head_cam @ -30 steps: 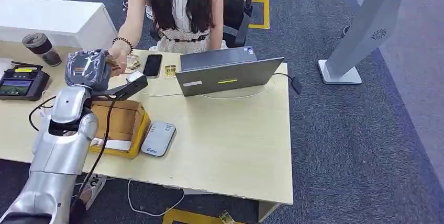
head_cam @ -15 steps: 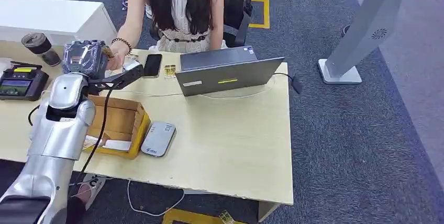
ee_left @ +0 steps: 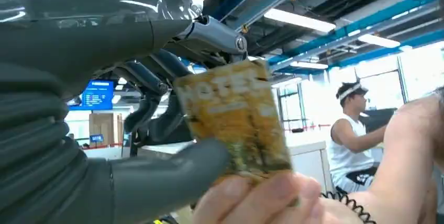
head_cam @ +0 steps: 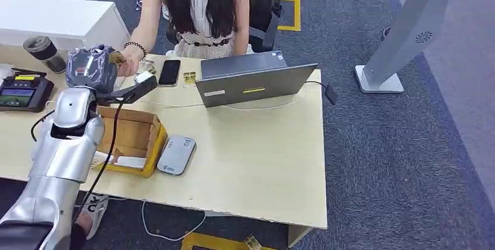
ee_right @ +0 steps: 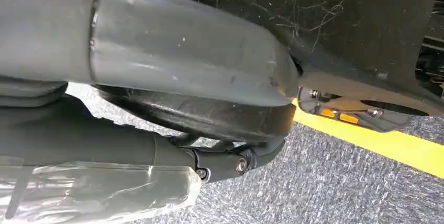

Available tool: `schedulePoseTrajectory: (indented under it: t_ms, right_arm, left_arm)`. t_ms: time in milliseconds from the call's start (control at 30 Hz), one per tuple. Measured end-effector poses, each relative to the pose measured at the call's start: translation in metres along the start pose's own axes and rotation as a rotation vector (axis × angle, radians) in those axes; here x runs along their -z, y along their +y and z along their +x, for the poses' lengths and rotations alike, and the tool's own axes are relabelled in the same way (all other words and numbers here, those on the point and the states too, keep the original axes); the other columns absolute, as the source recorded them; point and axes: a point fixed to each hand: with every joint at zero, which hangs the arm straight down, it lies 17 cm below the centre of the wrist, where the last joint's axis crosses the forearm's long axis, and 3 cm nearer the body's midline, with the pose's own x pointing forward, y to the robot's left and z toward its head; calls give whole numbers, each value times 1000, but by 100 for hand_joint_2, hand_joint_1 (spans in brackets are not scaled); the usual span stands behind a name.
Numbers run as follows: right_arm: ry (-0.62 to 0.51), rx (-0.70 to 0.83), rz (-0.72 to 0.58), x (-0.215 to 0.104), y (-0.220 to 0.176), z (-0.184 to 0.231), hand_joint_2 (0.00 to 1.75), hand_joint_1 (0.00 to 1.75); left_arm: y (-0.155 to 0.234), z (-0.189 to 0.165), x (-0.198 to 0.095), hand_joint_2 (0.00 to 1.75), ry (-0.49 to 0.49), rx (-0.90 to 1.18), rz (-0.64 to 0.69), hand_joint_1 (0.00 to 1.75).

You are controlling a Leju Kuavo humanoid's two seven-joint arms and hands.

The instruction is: Pass the card to the sensor for recognition and then transmit it.

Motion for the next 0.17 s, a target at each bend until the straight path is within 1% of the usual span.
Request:
schedulePoseTrajectory:
  t_ms: [100, 167]
  right_arm:
    - [-14, 2, 0, 0, 0, 3, 0, 0]
    - [-24, 0, 1, 0, 0, 4, 0, 0]
  left_arm:
    - [-4, -5, -13, 175, -5, -27, 47, 0]
    - [-9, -13, -29, 175, -10, -51, 67, 0]
